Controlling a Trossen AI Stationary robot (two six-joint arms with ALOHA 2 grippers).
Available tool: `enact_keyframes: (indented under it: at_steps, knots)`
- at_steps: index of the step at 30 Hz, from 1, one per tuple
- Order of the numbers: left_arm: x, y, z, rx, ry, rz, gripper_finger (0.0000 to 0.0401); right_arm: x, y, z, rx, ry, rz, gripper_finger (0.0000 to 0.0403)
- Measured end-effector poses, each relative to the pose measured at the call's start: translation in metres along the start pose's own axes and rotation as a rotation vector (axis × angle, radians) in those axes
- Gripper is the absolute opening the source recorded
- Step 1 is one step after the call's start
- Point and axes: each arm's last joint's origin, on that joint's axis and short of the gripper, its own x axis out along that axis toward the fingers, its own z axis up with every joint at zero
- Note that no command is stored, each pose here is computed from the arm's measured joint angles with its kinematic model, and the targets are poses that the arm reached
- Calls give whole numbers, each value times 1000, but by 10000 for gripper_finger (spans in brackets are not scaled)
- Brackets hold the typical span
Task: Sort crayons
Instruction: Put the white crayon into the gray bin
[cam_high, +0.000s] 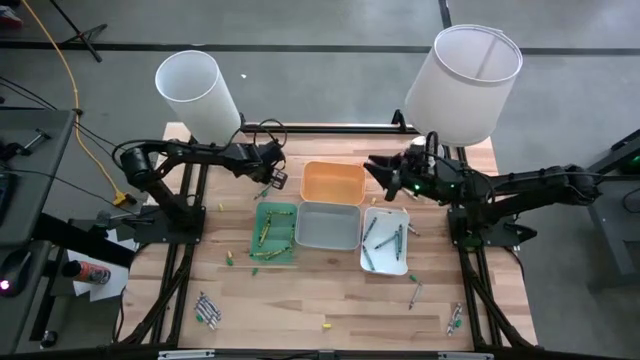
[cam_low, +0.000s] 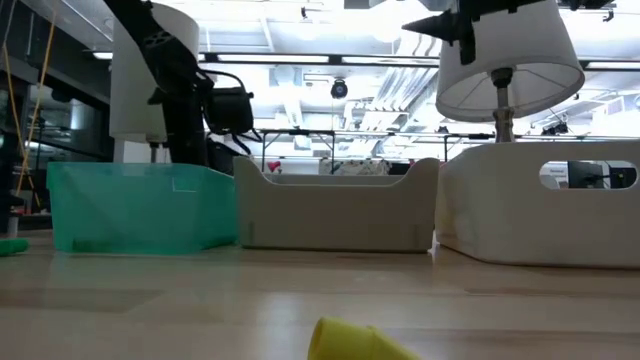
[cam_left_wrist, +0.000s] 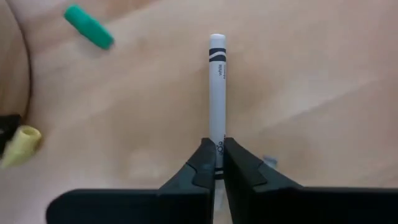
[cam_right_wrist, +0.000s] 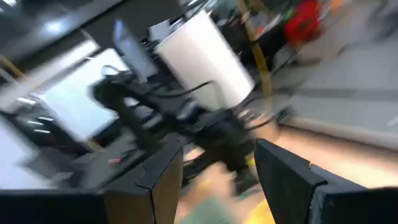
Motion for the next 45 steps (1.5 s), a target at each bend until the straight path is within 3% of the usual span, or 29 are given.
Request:
enact_keyframes:
  at_steps: [2, 5, 10, 14, 20, 24, 27, 30, 34, 39, 45]
  knots:
    - [-8, 0, 2, -10, -19, -30, 9, 1, -3, 2, -65, -47, -71, 193]
    - [-29, -2, 2, 43, -71, -103, 3, 2, -6, 7, -68, -107, -138, 193]
    - [-89, -5, -3, 126, -220, -348, 1, 4, -9, 8, -49, -92, -106, 193]
    - [-140, -7, -21, 175, -345, -554, 1, 6, -8, 6, 27, -56, -54, 193]
    - [-184, -13, -39, 305, -657, -666, 1, 13, -12, -2, -91, -53, -130, 193]
    - [-184, -30, -34, 362, -819, -776, 0, 21, -17, -6, -58, -95, -218, 193]
    - [-173, -50, -29, 536, -830, -840, 0, 24, -19, -2, -13, -108, -168, 193]
    - [-167, -70, -23, 747, -778, -891, 0, 21, -15, 10, 35, -144, -37, 193]
    - [-163, -94, -13, 886, -658, -925, 0, 10, -8, 27, 92, -201, 98, 193]
    - [-138, -122, -11, 1003, -576, -861, 0, 4, -7, 29, -30, -191, 92, 193]
    - [-107, -143, -33, 1050, -408, -844, 0, 10, -6, 19, 19, -148, 70, 193]
